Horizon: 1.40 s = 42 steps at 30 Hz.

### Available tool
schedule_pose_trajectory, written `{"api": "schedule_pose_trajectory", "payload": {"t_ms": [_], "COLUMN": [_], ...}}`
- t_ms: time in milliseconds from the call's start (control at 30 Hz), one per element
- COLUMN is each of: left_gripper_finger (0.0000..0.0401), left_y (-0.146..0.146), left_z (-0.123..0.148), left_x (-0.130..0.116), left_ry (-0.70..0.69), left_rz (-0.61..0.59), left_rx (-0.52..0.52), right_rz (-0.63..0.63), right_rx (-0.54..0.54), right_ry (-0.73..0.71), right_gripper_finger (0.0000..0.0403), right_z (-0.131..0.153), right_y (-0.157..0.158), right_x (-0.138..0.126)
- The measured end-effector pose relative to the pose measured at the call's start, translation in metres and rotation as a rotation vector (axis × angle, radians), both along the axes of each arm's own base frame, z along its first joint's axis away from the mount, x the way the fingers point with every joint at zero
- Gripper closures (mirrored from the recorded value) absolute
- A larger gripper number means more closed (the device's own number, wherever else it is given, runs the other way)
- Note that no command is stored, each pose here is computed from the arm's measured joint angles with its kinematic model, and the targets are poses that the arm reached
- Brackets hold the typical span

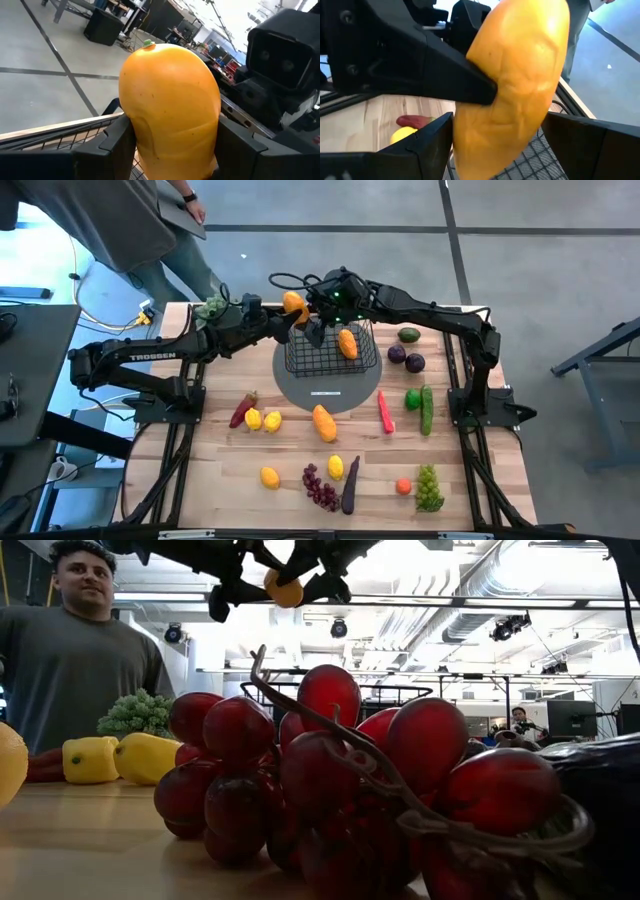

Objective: Build produce basket
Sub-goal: Put the bottom yellow mango into the black wire basket

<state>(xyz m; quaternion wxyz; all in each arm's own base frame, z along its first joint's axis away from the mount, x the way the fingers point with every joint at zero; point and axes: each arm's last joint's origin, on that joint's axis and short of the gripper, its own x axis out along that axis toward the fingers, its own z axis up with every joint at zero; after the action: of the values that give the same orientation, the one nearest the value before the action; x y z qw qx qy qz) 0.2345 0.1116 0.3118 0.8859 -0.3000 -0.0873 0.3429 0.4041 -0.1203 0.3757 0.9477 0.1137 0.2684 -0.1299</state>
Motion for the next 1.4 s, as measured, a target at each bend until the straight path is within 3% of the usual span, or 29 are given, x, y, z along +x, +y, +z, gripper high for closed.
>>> {"api": "schedule_pose_trajectory", "payload": {"t_ms": [200,500,1033,1400], "left_gripper_finger": [0.0196,0.0168,0.0126,0.0083], "left_y": [0.000,0.000,-0.001,0.006], "left_z": [0.001,0.000,-0.002,-0.004], "left_x": [0.000,0.000,0.000,-0.003], "left_ry": [-0.023,-0.023,0.000,0.020], "left_rz": [0.014,0.017,-0.022,-0.032], "left_rx": [-0.014,-0.018,-0.032,-0.045], "right_rz": [-0.016,-0.021,0.006,-0.104], "right_rx": [0.011,0.020,0.011,0.060], "right_ry": [0.006,0.009,0.069,0.173], "right_gripper_finger": [0.0144,0.0234,0.0240,0.0242], "right_z": [-0.005,-0.006,-0.010,-0.019], "right_y": [-0.001,-0.001,-0.001,-0.026], "right_x": [0.004,0.004,0.000,-0.015]}}
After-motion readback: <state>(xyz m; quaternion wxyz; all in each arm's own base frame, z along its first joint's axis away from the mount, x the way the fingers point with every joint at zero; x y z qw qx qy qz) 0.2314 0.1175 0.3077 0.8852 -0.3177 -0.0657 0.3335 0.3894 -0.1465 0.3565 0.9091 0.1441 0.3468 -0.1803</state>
